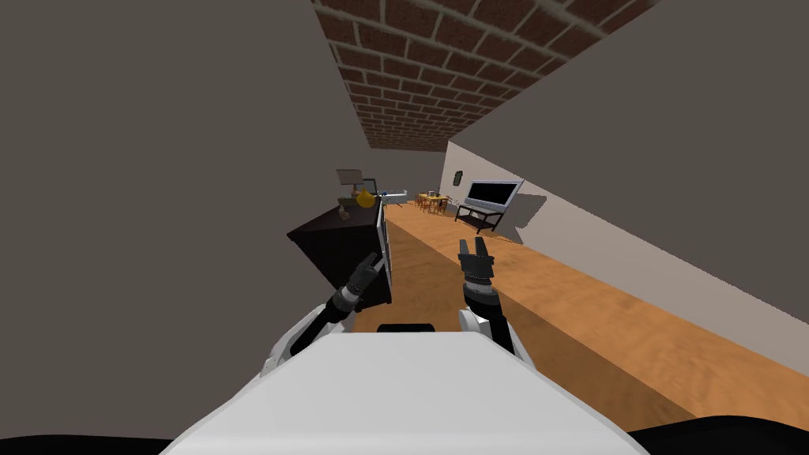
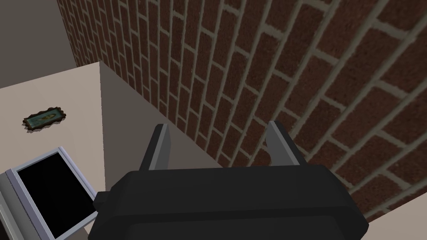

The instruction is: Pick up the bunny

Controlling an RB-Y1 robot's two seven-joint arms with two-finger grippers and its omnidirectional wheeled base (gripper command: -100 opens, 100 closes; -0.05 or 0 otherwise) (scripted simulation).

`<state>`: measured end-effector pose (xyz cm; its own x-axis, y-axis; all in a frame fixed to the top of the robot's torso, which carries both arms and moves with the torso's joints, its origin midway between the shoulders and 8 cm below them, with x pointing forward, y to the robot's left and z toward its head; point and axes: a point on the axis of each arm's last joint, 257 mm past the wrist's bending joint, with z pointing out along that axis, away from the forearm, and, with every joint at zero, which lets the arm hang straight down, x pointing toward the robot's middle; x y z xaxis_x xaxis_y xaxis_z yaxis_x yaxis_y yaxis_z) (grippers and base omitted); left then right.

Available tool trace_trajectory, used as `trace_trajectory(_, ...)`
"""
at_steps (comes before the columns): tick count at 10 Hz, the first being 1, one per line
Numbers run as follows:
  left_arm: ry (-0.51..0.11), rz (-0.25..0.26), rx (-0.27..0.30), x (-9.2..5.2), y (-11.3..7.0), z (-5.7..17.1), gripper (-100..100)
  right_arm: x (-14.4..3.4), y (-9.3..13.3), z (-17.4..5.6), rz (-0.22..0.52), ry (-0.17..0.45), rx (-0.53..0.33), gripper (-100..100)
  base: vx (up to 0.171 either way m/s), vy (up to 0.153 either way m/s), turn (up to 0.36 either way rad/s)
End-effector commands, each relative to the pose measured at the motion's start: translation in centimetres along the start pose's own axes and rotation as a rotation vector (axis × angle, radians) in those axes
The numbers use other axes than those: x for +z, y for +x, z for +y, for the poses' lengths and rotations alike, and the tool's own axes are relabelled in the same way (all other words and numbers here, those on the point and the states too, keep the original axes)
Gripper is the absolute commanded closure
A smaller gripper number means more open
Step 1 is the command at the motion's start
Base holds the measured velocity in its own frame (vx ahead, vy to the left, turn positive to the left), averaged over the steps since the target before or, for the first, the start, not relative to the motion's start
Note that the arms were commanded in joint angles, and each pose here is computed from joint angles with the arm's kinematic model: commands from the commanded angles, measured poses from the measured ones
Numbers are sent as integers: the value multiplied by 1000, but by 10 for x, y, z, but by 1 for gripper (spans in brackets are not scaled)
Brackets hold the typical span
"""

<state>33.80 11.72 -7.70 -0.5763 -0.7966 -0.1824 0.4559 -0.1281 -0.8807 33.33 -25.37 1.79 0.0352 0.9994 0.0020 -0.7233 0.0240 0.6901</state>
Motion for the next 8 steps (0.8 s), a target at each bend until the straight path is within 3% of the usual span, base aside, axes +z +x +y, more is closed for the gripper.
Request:
trace_trajectory(1,-41,50,-53,-8,14,15,-100,0,0,0,0,0,0,0,-52,5,28)
trace_trajectory(2,-60,70,-39,-12,14,17,-100,0,0,0,0,0,0,0,-68,3,11)
trace_trajectory(3,-95,101,-95,-20,24,31,-100,0,0,0,0,0,0,0,-93,9,21)
trace_trajectory(5,-130,136,-71,-29,24,36,-100,0,0,0,0,0,0,0,-62,1,4)
trace_trajectory(6,-169,162,-126,-39,32,49,-100,0,0,0,0,0,0,0,-54,2,24)
trace_trajectory(8,-203,192,-102,-48,30,53,-100,0,0,0,0,0,0,0,-49,-5,5)
